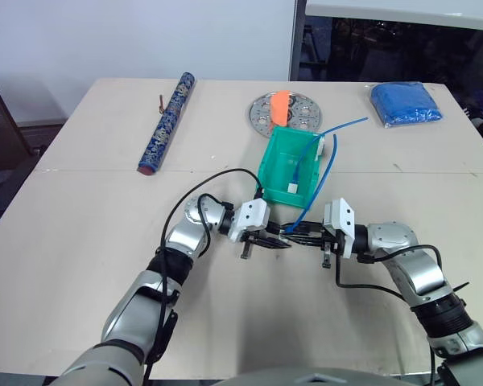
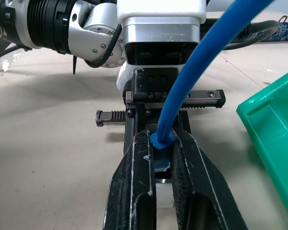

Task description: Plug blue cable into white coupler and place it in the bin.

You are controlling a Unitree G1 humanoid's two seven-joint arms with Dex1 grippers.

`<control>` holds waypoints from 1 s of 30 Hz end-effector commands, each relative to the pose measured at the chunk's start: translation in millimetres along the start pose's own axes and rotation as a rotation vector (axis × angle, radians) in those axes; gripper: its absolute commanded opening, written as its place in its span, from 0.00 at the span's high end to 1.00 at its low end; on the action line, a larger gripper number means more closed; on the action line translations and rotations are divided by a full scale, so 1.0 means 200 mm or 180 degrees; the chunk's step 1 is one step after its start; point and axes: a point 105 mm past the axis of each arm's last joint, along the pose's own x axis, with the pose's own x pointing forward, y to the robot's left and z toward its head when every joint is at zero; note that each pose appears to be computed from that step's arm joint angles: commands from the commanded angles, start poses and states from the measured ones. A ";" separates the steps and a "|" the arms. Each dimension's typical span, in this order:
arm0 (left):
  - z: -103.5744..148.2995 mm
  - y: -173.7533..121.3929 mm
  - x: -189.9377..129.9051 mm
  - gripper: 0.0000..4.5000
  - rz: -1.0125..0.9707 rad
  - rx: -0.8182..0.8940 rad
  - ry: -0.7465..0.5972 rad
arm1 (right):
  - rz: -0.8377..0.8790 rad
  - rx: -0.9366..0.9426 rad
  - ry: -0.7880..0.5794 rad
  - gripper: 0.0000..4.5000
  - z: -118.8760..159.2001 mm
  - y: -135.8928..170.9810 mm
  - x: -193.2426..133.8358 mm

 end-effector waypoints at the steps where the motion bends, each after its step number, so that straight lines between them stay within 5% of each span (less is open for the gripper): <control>1: -0.02 -0.04 0.00 0.88 -0.0146 -0.0027 0.0033 | -0.0063 0.0043 0.0116 1.00 -0.04 -0.01 -0.03; 30: -0.01 -0.05 0.02 0.88 -0.0194 -0.0051 -0.0044 | 0.0131 -0.0225 0.0541 1.00 -0.13 0.01 0.03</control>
